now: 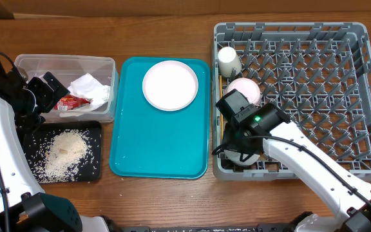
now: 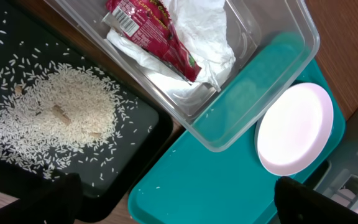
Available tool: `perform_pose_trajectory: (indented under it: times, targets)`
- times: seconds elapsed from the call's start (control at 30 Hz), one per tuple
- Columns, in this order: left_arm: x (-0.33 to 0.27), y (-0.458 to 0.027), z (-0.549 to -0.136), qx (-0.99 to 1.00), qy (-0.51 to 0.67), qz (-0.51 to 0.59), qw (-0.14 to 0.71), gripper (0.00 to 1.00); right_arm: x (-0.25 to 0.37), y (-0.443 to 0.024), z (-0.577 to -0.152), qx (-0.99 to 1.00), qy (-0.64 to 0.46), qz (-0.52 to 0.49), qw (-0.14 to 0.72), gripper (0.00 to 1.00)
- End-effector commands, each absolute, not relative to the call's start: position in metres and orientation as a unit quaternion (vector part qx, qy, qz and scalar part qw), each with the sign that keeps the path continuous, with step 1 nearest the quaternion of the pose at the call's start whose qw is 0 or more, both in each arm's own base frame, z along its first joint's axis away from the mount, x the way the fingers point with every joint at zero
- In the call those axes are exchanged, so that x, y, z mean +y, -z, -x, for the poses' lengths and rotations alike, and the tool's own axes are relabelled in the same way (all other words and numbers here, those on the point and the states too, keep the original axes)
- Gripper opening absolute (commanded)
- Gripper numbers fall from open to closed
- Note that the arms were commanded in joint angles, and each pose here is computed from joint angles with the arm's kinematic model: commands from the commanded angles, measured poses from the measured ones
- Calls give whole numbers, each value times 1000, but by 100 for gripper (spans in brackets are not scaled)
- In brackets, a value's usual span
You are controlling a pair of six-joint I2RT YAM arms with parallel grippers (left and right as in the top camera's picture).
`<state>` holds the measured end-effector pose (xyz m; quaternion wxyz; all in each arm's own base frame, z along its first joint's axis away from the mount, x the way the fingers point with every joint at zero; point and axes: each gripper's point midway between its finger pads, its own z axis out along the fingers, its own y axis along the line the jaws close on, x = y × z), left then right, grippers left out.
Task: Sort waste into correct bins and load items into the dishwasher
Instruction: 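Open the right gripper and withdraw it from the grey bowl, then move the right gripper to the white plate rim and grasp it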
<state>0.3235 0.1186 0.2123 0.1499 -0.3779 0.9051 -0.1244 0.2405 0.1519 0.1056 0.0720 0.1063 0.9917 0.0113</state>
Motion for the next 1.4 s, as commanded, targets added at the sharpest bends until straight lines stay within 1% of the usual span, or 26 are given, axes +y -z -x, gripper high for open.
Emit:
perform_pose_trajectory:
  times: [0.0,0.07,0.13,0.2,0.27,0.3,0.4,0.5,0.6,0.7,0.73,0.83,0.87,0.97,1.0,1.03,1.07,1.1,1.17,1.27,1.37]
  targets:
    - [122,-221,-325,901,122,382,164,100,144,-131,-261,982,-1,-136,134,4]
    - [122,-221,-325,901,122,382,164,100,149,-137,-263,981,-13,-136,138,4]
    - [122,-221,-325,901,122,382,164,100,166,-146,-267,983,-53,-116,134,5]
    - [122,-221,-325,901,122,382,164,100,194,-159,-269,981,-122,-88,125,8]
    - [122,-221,-325,901,122,382,164,100,214,-169,-272,975,-174,-68,123,9]
    - [122,-221,-325,901,122,382,164,100,239,-182,-278,962,-238,-35,132,11]
    - [121,-221,-325,901,122,382,164,100,257,-195,-287,947,-283,-17,152,12]
    - [122,-221,-325,901,122,382,164,100,267,-208,-301,933,-300,19,195,12]
    - [121,-221,-325,901,122,382,164,100,271,-223,-323,917,-305,26,255,8]
    - [121,-221,-325,901,122,382,164,100,276,-249,-352,887,-314,22,337,7]
    - [121,-221,-325,901,122,382,164,100,280,-264,-368,867,-318,30,383,8]
    - [122,-221,-325,901,122,382,164,100,292,-272,-388,844,-325,47,423,8]
    - [121,-221,-325,901,122,382,164,100,297,-265,-394,844,-326,47,424,8]
    - [121,-221,-325,901,122,382,164,100,329,-200,-415,859,-316,58,398,23]
    - [122,-221,-325,901,122,382,164,100,337,-183,-419,862,-315,61,392,26]
    - [122,-221,-325,901,122,382,164,100,348,-160,-423,865,-314,66,385,24]
    - [122,-221,-325,901,122,382,164,100,360,-134,-426,866,-311,79,382,13]
    - [122,-221,-325,901,122,382,164,100,367,-116,-427,867,-302,101,383,10]
    - [122,-221,-325,901,122,382,164,100,371,-92,-427,871,-283,129,380,9]
    - [122,-221,-325,901,122,382,164,100,369,-64,-426,883,-270,132,361,9]
    - [122,-221,-325,901,122,382,164,100,366,-50,-420,894,-259,132,341,6]
